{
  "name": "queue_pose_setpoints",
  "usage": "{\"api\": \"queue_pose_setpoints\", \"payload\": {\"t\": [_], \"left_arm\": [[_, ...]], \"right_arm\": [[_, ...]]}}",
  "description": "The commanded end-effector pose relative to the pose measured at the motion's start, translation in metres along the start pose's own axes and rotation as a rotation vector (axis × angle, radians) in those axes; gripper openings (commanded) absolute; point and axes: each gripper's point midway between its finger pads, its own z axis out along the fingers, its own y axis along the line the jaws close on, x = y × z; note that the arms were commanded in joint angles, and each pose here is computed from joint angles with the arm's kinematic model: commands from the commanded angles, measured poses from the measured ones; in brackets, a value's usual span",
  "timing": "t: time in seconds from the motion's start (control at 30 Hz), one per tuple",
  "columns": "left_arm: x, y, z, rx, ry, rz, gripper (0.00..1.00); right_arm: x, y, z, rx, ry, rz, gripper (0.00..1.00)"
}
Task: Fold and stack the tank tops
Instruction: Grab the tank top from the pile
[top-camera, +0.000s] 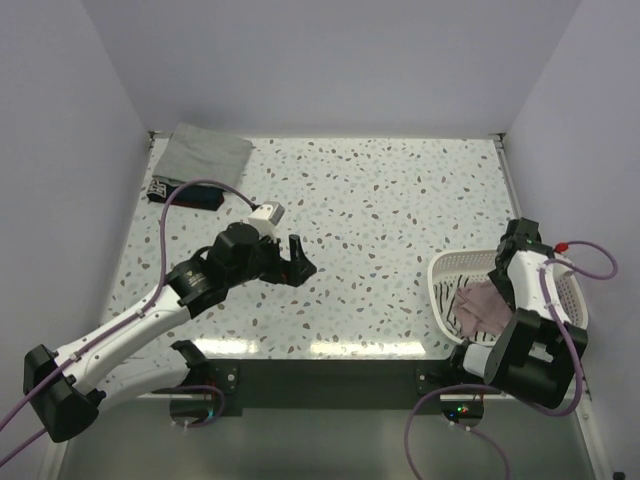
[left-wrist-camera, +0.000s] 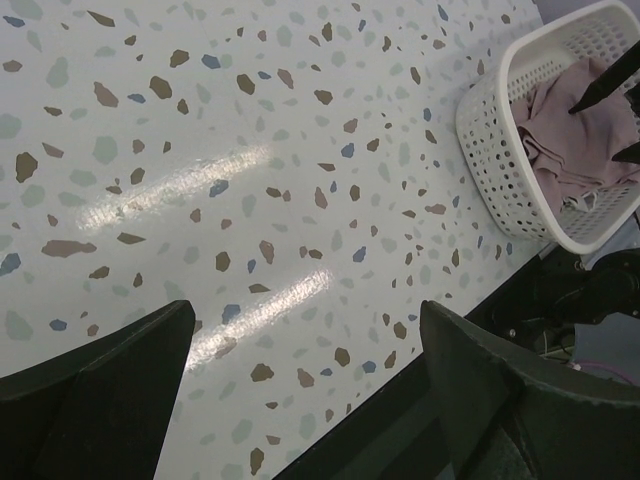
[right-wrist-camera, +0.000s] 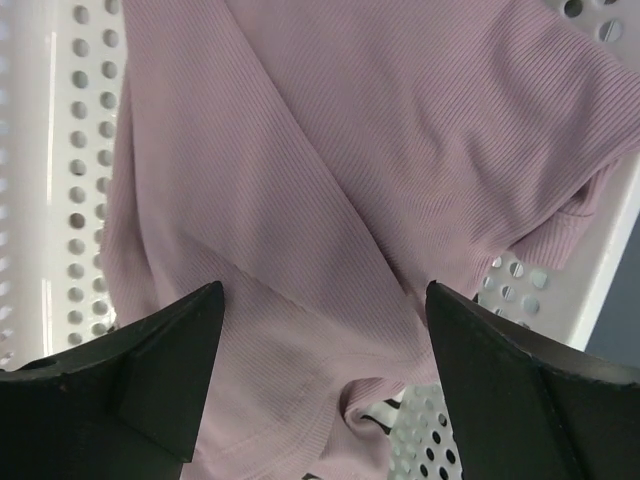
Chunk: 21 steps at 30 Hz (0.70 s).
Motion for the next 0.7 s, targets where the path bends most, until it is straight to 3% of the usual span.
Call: {"api": "queue_pose_setpoints", "payload": {"t": [0.0,0.17,0.27,0.37,0.5,0.67], "left_arm": [[0.0,-0.002,-0.002,0.019,0.003,0.029,1.0],[0.002,0.001,-0.001,0.008,0.007,0.03,1.0],[0.001,0.001,0.0,0.006,0.004,0.029,1.0],[0.0,0.002,-0.001,0.001,0.001,0.027,1.0],[-0.004,0.001,-0.001,-0.004,-0.005,0.026,1.0],[-0.012,0.0,-0.002,-0.014,-0.021,0.033,1.0]], "right_arm": [[-0.003,0.006,0.008,-0.025,-0.046,0.078,0.84],[0.002,0.007,0.011,-0.049,-0.046,0.086,0.75],[-0.004,0.004,0.006,-0.049,-0.066,0.093,0.55],[-0.016,0.0,-0.007,-0.054,-0.091,0.081,0.26],[-0.039,-0.003,-0.031,-0.093,-0.138,0.081,0.02],[-0.07,0.006,-0.073,-0.214,-0.178,0.098,0.0]]}}
